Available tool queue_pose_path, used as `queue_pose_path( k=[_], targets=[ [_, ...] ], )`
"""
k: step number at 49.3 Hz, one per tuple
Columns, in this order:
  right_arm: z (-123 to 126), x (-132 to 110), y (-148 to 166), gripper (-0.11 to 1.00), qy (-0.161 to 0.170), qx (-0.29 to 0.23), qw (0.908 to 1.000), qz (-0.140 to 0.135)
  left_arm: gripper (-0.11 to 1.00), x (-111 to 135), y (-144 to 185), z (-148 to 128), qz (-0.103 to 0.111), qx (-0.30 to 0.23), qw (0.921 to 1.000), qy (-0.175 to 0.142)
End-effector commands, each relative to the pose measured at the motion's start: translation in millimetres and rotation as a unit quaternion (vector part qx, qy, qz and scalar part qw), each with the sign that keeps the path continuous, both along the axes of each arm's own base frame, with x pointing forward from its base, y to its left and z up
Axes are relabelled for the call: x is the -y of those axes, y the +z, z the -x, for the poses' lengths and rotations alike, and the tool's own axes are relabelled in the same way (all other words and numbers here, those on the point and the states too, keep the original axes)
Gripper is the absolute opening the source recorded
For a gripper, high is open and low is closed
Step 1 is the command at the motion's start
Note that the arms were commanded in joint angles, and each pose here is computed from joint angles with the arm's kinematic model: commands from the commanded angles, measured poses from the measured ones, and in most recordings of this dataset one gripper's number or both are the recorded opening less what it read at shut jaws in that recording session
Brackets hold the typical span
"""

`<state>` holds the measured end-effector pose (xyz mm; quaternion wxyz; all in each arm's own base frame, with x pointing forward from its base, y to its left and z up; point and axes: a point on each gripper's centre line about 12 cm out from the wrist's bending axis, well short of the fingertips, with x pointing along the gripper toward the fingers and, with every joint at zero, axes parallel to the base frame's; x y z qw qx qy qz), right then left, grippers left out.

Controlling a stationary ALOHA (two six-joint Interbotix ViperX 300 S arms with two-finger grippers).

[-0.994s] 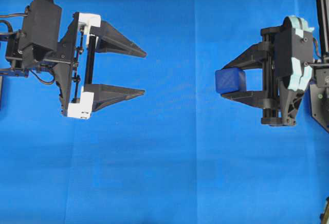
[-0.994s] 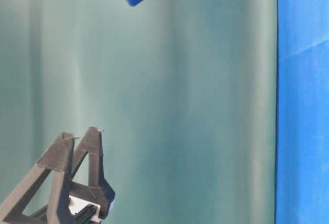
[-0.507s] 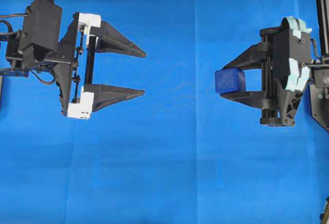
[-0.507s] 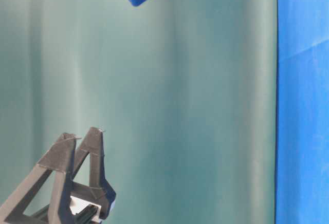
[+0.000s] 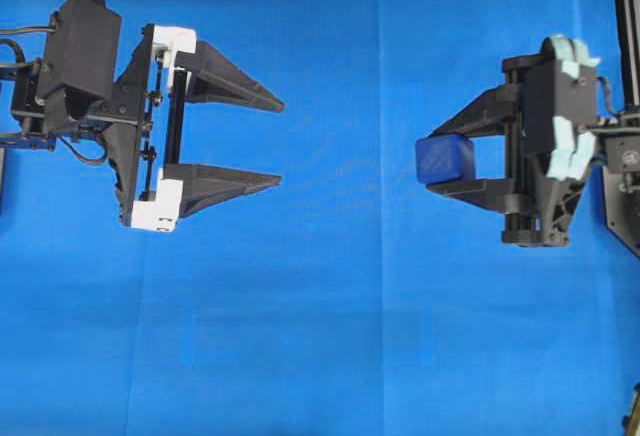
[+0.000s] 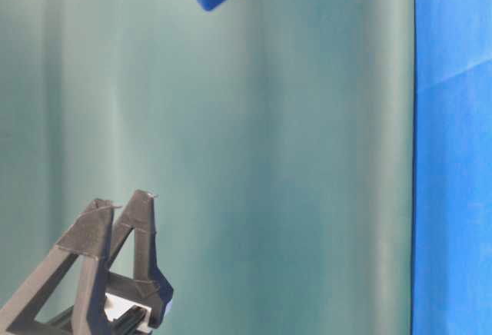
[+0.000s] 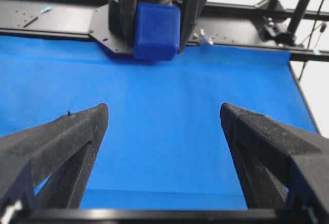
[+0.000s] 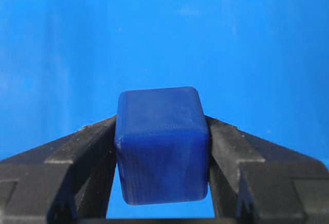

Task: Handover the blue block to the right arm after grasping it with the left arm, then place it in the designated position.
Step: 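Move the right gripper left and lower the cube to the table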

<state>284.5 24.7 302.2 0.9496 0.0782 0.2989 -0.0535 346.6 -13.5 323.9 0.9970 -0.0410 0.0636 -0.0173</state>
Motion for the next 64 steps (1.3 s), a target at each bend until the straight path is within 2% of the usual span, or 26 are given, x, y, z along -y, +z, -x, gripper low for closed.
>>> queue_pose_path(
  k=[1,13,29,47,64],
  targets=[
    [-5,-2,7,0.43,0.002,0.008,1.0000,-0.003,0.93,1,16,2,0.001,0.023,0.9997,-0.001],
    [-21,-5,-18,0.43,0.005,-0.028,0.9996,0.003,0.93,1,16,2,0.001,0.024,0.9997,-0.002],
    [-52,-11,-56,0.43,0.025,-0.034,0.9991,-0.005,0.93,1,16,1,0.001,0.023,0.9997,-0.001],
    [-83,4,-119,0.43,0.010,-0.063,0.9976,-0.027,0.93,1,16,2,0.001,0.023,0.9997,-0.001],
    [-98,4,-156,0.43,0.023,-0.063,0.9968,-0.043,0.93,1,16,1,0.000,0.023,0.9997,-0.001]
  ],
)
